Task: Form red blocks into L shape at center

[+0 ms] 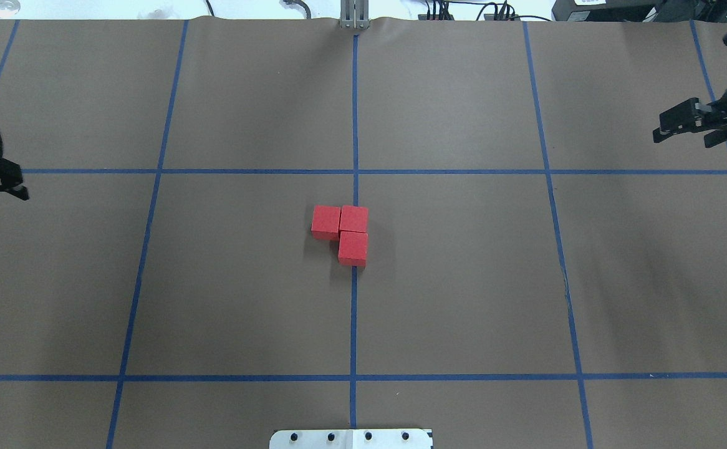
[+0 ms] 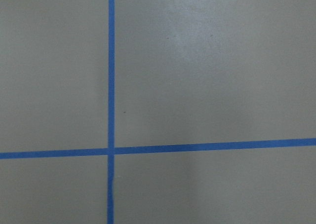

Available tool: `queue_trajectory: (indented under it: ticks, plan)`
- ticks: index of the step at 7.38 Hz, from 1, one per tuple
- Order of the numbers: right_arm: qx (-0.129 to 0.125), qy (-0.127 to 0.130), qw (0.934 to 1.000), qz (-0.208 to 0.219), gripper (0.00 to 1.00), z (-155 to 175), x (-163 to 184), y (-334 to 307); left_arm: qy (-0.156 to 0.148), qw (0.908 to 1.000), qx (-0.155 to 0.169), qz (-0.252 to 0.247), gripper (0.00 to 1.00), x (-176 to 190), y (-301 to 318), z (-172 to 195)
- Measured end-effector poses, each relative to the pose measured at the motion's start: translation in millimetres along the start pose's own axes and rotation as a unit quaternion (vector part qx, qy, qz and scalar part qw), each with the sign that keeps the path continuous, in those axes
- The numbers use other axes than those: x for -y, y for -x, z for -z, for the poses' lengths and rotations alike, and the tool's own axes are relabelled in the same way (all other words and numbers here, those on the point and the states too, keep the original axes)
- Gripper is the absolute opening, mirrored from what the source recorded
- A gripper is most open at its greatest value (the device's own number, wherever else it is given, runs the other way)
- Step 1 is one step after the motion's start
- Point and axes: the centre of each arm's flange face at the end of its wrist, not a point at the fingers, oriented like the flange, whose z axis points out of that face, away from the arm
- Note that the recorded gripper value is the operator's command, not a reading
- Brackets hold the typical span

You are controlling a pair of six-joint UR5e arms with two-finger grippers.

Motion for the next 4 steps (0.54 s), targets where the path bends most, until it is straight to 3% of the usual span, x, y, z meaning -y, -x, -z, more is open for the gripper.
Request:
queue_trajectory:
  ticks: [2,4]
  plan:
    - [-0.003,0.005,0.9998,0.019,1.0,22.3,4.7,-60.4,-0.002,0.9942,0.003,-0.108,1.0,42.4,95.2,15.1]
    - [-0.016,0.016,0.9988,0.042,1.0,39.5,4.5,-102.0,-0.011,0.9852,0.004,-0.171,1.0,63.8,155.5,25.5]
